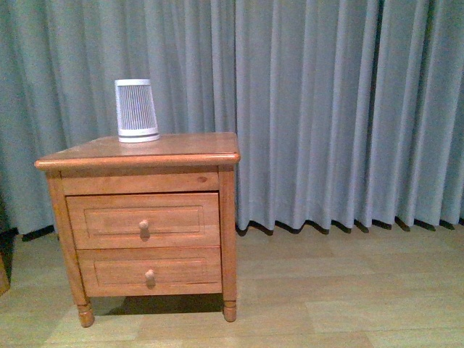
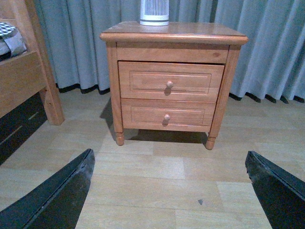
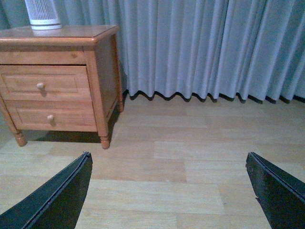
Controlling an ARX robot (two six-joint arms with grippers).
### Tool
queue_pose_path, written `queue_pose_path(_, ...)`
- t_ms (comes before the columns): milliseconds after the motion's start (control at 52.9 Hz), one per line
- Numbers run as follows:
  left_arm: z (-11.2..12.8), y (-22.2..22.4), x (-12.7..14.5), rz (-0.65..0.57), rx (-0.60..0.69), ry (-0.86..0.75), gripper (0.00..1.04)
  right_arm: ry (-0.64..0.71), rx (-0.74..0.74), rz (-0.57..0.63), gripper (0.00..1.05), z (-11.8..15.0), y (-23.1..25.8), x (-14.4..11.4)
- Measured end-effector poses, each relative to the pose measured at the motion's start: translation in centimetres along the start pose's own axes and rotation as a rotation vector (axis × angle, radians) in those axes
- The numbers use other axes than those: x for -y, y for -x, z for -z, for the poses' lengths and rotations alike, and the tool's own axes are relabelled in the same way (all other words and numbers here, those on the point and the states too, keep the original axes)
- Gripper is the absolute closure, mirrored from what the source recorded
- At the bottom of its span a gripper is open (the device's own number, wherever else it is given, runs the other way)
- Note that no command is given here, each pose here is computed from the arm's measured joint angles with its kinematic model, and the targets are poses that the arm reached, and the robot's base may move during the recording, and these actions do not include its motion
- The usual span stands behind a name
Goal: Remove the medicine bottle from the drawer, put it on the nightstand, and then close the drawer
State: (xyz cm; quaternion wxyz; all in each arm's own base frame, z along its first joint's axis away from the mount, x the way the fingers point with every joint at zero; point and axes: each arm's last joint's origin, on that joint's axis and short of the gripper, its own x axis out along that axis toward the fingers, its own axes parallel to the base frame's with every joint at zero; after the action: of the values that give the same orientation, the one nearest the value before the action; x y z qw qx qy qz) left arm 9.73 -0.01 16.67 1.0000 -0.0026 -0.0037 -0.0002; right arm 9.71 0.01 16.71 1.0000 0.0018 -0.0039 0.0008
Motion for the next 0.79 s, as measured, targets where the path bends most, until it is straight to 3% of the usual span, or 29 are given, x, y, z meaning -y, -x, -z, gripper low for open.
queue_pose_path(794, 0.00, 0.00, 0.00, 0.000, 0.000, 0.000, 0.07, 0.000, 0.000, 0.000, 0.07, 0.00, 0.00, 0.00)
